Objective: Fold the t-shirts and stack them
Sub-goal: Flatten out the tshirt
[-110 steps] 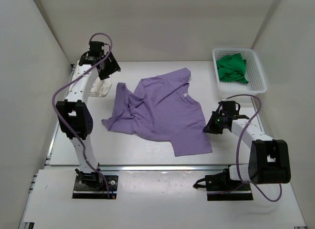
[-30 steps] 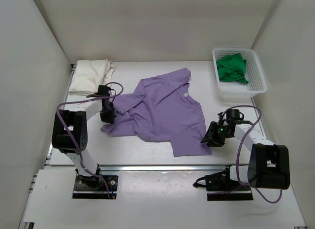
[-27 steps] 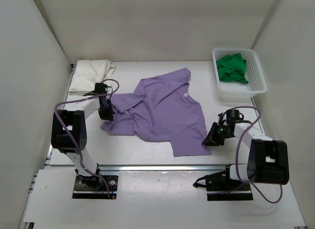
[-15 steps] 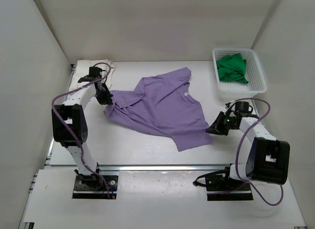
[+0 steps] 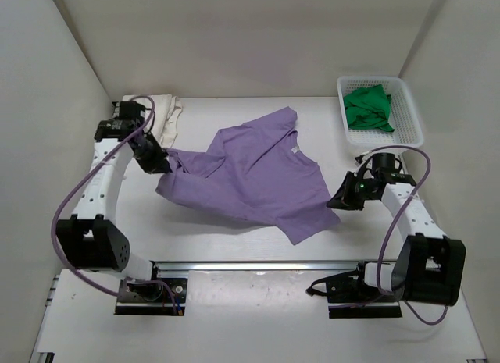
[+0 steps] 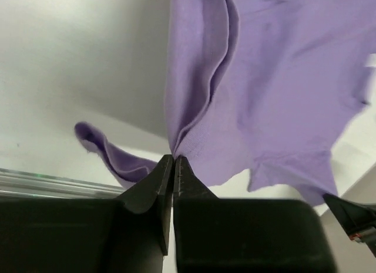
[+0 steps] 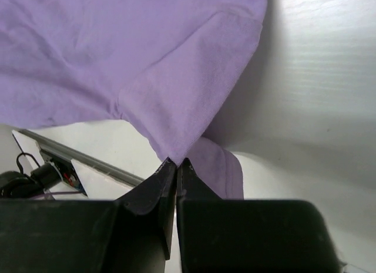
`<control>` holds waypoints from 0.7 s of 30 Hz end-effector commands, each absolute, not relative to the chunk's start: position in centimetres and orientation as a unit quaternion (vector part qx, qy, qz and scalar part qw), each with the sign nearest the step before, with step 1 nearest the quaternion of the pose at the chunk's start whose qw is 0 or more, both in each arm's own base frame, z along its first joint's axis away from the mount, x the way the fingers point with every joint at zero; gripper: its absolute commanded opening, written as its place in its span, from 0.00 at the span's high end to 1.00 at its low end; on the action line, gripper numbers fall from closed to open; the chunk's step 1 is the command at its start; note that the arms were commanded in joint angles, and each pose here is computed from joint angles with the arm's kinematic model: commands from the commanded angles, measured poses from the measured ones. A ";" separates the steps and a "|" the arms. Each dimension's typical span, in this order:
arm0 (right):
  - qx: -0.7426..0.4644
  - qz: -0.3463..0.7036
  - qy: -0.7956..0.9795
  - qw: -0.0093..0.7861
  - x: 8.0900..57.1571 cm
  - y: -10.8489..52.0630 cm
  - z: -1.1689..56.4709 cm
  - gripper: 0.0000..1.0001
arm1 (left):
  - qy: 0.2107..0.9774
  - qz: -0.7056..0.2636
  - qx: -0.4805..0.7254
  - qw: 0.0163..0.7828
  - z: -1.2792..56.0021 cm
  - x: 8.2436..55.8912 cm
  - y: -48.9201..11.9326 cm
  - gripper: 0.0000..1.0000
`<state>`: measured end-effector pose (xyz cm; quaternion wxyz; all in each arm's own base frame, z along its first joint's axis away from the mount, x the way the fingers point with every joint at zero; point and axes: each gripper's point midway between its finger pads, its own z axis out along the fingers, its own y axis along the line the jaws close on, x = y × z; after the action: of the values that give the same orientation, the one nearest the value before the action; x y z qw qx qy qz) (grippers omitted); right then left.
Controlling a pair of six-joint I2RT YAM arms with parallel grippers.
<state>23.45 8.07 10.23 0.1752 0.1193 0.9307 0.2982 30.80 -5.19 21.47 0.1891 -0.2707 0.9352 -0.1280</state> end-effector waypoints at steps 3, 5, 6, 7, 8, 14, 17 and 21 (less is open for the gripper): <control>0.135 0.299 0.927 0.182 26.9 7.1 9.8 1.00 | 0.944 -0.097 -0.310 0.055 9.7 30.2 -6.6 0.86; 0.142 0.294 0.928 0.178 27.8 6.6 9.2 1.00 | 0.945 -0.075 -0.316 0.043 6.3 32.1 -6.1 0.84; 0.143 0.294 0.928 0.179 28.0 6.5 9.0 1.00 | 0.945 -0.070 -0.315 0.061 6.8 33.8 -6.0 0.82; 0.149 0.291 0.930 0.171 28.0 6.5 8.4 1.00 | 0.945 -0.071 -0.313 0.067 6.7 35.5 -5.9 0.82; 0.153 0.288 0.929 0.176 28.6 6.2 8.4 1.00 | 0.943 -0.075 -0.313 0.085 7.3 37.8 -6.2 0.79; 0.146 0.275 0.931 0.189 30.1 6.0 8.5 1.00 | 0.937 -0.098 -0.308 0.132 8.0 46.1 -7.6 0.44; 0.147 0.269 0.931 0.195 30.4 5.8 8.8 1.00 | 0.947 -0.049 -0.303 0.092 6.1 44.4 -5.2 0.30; 0.151 0.271 0.929 0.200 29.7 5.8 8.9 1.00 | 0.938 -0.032 -0.297 0.174 9.8 40.7 -1.8 0.30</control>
<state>29.01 5.99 7.92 0.1702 0.1545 0.9334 0.2756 43.88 -5.43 5.62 0.1185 -0.2954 0.9459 -0.0637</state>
